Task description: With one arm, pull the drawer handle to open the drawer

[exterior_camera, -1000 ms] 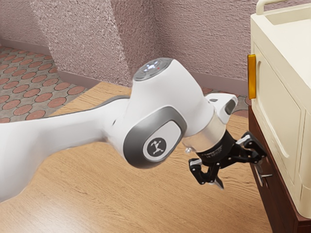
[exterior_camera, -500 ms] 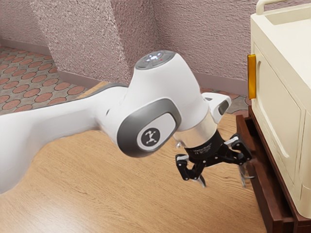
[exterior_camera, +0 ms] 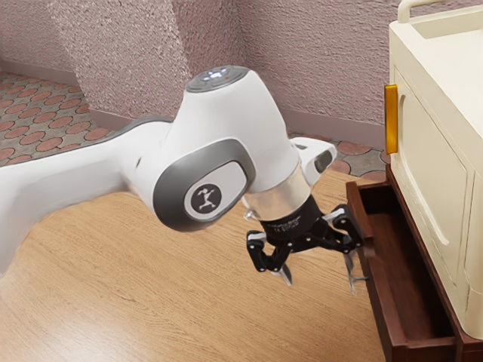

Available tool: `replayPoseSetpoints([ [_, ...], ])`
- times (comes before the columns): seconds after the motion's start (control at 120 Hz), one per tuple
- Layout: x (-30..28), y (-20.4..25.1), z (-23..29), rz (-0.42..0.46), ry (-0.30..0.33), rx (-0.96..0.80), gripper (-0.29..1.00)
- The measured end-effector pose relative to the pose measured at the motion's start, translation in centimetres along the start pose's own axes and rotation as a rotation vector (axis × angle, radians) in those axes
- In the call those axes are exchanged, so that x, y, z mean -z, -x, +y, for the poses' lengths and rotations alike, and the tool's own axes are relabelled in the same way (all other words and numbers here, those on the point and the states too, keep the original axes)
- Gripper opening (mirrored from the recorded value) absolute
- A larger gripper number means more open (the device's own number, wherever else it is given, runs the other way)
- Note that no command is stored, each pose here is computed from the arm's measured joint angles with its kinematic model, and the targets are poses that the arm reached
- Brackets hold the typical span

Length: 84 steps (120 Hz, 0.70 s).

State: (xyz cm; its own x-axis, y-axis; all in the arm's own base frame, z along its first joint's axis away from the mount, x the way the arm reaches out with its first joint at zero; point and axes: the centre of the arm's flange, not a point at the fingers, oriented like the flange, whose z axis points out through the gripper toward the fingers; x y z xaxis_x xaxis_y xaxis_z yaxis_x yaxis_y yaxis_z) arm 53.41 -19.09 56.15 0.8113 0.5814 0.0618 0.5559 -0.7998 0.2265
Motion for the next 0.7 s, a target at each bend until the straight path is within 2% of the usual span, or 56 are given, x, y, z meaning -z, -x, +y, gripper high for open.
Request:
replayPoseSetpoints([
  [0.267,-0.1,-1.3,-2.8,-0.011,-0.026,-0.021,0.70],
  [0.7,0.4,-1.3,-6.7,-0.020,-0.029,-0.082,0.70],
])
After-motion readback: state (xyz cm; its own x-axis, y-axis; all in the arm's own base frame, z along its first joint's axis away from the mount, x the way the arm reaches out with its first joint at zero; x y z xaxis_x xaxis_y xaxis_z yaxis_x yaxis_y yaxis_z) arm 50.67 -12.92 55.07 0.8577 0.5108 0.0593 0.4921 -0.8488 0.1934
